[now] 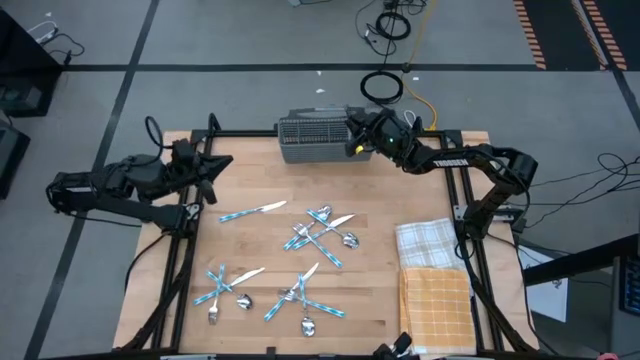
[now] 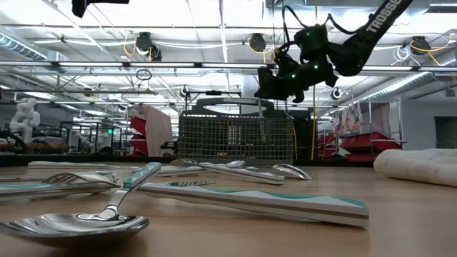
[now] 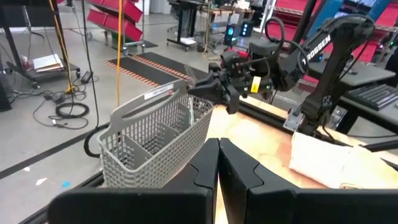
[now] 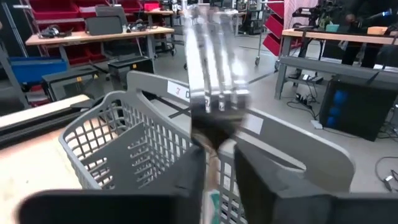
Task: Sort silverware
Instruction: Put the fork into the silverware rack, then put the table knife into the silverware rack
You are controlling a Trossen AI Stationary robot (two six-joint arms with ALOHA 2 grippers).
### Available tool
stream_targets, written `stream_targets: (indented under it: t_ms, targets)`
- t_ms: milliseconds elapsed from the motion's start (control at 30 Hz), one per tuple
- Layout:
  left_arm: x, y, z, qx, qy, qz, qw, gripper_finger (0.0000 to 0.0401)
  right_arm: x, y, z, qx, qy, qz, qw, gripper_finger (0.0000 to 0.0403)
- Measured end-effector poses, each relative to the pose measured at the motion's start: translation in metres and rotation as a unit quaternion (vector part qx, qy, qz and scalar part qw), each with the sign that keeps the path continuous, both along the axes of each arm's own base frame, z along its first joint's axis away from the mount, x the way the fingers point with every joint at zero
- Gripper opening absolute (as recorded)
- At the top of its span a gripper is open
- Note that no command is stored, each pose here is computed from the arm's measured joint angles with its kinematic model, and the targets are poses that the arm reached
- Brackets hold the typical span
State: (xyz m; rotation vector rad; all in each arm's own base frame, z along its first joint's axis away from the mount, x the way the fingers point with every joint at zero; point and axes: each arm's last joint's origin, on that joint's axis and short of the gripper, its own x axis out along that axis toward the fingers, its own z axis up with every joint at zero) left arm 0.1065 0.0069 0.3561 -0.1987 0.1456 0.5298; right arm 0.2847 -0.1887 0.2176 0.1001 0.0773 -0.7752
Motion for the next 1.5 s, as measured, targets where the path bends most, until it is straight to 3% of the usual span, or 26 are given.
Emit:
stream_targets:
  t_ms: [300,500,633,767,933,1100,1233,1333,1500]
  targets:
    - [0.007,-0.001,-0.003,-0.012,0.009,-0.006,1.0,0.0017,-0.002,0.001,0.008,-0.005,-0.02,-0.003,1.0,0.0204]
    - [0.016,-0.003,-0.01,-0.003,0.052,-0.033,0.998,0.0028,-0.014,0.009,0.037,-0.027,-0.05,-0.003,0.998,0.0234]
    - [0.027,-0.005,-0.022,-0.008,0.116,-0.048,0.992,0.0042,-0.025,0.022,0.058,-0.017,-0.057,0.009,0.998,0.0243]
    - [0.037,-0.008,-0.049,-0.067,0.242,-0.072,0.965,0.0058,-0.036,0.046,0.07,-0.004,-0.003,0.047,0.999,0.0245]
    - [0.046,-0.011,-0.083,-0.14,0.409,-0.046,0.901,0.0082,-0.055,0.072,0.082,0.017,0.043,0.074,0.996,0.0245]
    - [0.072,-0.013,-0.098,-0.147,0.429,-0.05,0.89,0.0111,-0.069,0.087,0.092,0.019,0.048,0.087,0.995,0.0245]
    - [0.085,-0.009,-0.119,-0.169,0.467,-0.068,0.865,0.0134,-0.077,0.092,0.098,0.015,0.043,0.089,0.995,0.0245]
    - [0.088,-0.001,-0.142,-0.211,0.475,-0.074,0.851,0.0144,-0.081,0.094,0.101,0.013,0.04,0.09,0.995,0.0245]
    - [0.076,0.015,-0.17,-0.251,0.463,-0.066,0.847,0.0146,-0.087,0.097,0.104,0.01,0.046,0.092,0.995,0.0245]
